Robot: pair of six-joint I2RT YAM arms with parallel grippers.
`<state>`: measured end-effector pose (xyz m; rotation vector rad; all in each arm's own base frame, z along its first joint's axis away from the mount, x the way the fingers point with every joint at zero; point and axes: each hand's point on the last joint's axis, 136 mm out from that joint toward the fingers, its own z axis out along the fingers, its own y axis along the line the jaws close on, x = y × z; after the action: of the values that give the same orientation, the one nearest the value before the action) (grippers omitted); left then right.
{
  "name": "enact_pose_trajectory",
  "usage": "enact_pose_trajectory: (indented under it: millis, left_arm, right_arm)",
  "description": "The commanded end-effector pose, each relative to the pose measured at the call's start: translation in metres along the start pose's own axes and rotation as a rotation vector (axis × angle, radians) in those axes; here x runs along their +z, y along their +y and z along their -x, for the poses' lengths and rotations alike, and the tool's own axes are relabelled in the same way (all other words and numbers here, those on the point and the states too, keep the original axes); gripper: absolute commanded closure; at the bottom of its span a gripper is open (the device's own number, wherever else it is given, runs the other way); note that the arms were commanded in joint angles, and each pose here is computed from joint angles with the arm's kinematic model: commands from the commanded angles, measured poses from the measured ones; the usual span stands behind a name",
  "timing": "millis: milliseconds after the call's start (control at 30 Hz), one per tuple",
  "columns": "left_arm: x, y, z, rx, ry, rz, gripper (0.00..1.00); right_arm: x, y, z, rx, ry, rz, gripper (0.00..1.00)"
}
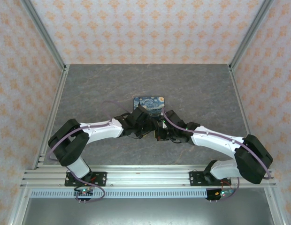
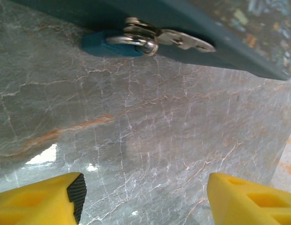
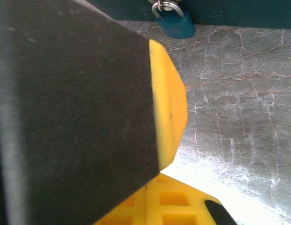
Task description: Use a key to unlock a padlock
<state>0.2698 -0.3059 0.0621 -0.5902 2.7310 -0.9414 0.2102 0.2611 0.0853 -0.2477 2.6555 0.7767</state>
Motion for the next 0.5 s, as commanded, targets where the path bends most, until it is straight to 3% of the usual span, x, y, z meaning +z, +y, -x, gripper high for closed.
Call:
enact_pose_trajectory:
  millis: [0, 467]
  left_arm:
    - [0.001, -0.013, 0.000, -0.034, 0.001, -0.026, 0.35]
    - [0.012, -0.015, -0.006, -0.059, 0.028, -0.020, 0.58]
  right_arm:
    - [-0.010, 0.009, 0.014, 0.004, -0.054, 0.028, 1.00]
    - [-0.007, 0.008, 0.014, 0.002, -0.056, 0.031, 1.00]
